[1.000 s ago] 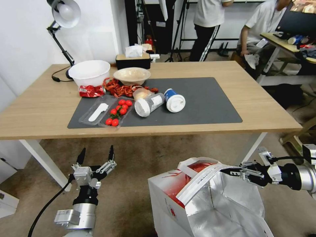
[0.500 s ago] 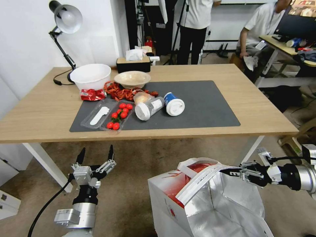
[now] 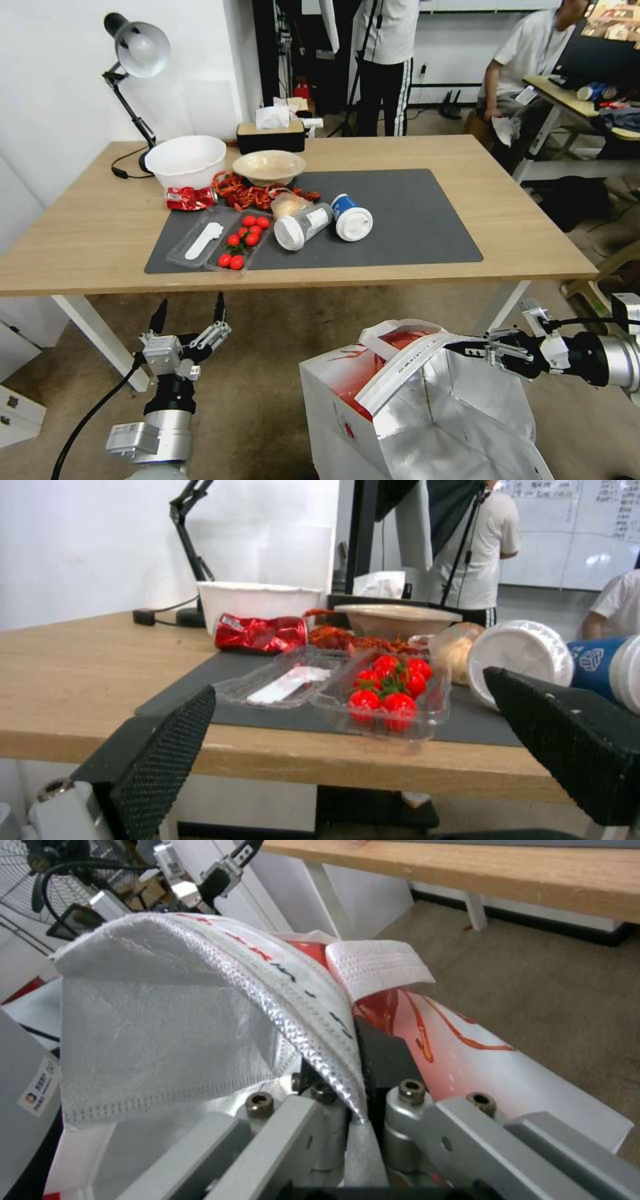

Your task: Pick up the food delivery bag from the floor and place it on the table.

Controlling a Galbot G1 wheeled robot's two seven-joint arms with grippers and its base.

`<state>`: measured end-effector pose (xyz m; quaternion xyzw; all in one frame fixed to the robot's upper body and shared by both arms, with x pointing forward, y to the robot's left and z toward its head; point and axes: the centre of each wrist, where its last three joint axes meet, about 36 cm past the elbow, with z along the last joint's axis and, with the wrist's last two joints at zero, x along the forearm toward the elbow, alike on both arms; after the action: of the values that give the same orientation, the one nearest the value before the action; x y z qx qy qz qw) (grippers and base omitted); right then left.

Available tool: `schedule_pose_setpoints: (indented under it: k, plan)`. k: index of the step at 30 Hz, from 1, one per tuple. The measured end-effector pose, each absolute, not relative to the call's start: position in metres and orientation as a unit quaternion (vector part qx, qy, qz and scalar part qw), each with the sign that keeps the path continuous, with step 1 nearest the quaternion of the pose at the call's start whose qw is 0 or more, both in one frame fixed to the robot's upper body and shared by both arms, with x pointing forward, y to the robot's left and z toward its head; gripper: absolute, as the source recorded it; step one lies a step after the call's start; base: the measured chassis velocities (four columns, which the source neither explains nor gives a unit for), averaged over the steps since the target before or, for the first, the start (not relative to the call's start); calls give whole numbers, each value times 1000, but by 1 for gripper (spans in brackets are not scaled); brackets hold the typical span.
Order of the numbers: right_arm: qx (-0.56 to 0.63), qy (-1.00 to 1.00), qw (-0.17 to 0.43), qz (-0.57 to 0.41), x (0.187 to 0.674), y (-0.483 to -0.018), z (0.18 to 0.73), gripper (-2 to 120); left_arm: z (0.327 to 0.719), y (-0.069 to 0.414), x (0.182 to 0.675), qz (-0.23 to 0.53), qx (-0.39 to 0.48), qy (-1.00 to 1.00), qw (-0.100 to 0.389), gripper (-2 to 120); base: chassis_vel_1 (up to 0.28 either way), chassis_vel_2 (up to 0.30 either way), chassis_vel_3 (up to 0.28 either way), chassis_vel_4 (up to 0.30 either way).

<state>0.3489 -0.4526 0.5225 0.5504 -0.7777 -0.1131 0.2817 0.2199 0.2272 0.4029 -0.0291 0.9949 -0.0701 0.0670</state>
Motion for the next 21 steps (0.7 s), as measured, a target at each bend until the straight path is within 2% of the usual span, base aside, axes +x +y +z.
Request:
schedule_pose_setpoints:
  k: [21]
  plan:
    - [569, -768, 268, -120, 353, -464, 547, 0, 399, 229, 220, -63, -32, 995, 77, 100, 0, 0, 0, 0]
